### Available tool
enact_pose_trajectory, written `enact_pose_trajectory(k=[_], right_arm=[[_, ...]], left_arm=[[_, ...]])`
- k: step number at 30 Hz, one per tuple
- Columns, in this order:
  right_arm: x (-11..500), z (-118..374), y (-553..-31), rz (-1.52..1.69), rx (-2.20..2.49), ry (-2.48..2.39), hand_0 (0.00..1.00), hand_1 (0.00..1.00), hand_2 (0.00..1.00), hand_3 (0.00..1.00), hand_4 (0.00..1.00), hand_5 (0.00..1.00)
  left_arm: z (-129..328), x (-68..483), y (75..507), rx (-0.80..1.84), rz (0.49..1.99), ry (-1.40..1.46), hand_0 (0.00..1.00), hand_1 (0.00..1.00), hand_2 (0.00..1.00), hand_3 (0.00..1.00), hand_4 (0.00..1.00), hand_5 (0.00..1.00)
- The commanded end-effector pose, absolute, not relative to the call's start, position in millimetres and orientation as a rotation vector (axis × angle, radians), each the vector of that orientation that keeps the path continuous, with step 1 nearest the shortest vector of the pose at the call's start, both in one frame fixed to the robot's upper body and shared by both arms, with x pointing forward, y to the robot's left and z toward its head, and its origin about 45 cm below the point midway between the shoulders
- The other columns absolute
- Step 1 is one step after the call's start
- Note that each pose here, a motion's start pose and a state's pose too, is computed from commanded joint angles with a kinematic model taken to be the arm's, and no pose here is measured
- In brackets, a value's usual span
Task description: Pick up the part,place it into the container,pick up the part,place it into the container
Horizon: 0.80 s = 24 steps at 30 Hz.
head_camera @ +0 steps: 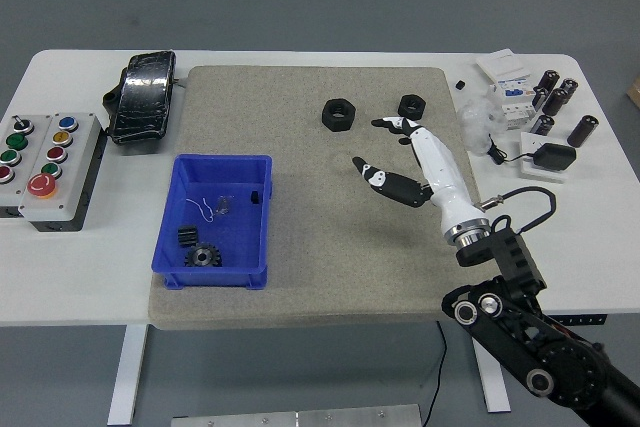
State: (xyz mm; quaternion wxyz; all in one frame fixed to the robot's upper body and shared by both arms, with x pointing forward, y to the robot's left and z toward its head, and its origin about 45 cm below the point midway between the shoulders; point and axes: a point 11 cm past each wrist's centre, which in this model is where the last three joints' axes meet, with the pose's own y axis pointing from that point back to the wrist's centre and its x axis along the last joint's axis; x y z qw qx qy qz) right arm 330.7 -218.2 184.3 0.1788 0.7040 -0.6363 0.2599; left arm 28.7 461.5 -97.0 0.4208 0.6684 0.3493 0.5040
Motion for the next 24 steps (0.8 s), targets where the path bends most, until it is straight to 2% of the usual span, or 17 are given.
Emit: enact_pose_trajectory(k=[1,2,7,8,18,24], right_arm=[[326,182,-223,0.705,2.006,-1.828,0.719,0.756,0.761,0.701,0.797,0.362],[321,179,-227,0.668,2.027,-1.857,0.695,0.709,0.726,0.676,0.824,0.371],[304,165,-237,0.481,2.122,-1.982,0.695,0.709,0.726,0.676,0.824,0.371],[304,165,-240,0.457,2.134,-2.009,0.697,0.711,0.723,0.676,0.832,0.394],[331,166,-280,0.273,2.097,-2.281,0.698,0.710,0.722,0.675,0.833,0.408],[336,160,-287,0.163,2.081,-2.370,0.696,0.705,0.721,0.677,0.838,0.417]], left_arm=[[-96,28,463,1.676,1.267,0.875,0.662,0.611,0.556,0.608,0.650,0.293],[-96,28,465,1.678,1.271,0.873,0.663,0.611,0.556,0.607,0.651,0.294],[-94,27,470,1.684,1.278,0.867,0.663,0.611,0.556,0.607,0.651,0.294],[-94,26,470,1.685,1.277,0.866,0.663,0.611,0.556,0.609,0.650,0.292],[-93,26,472,1.691,1.273,0.858,0.663,0.611,0.556,0.607,0.651,0.293],[-93,19,474,1.699,1.269,0.872,0.663,0.611,0.556,0.608,0.657,0.297]])
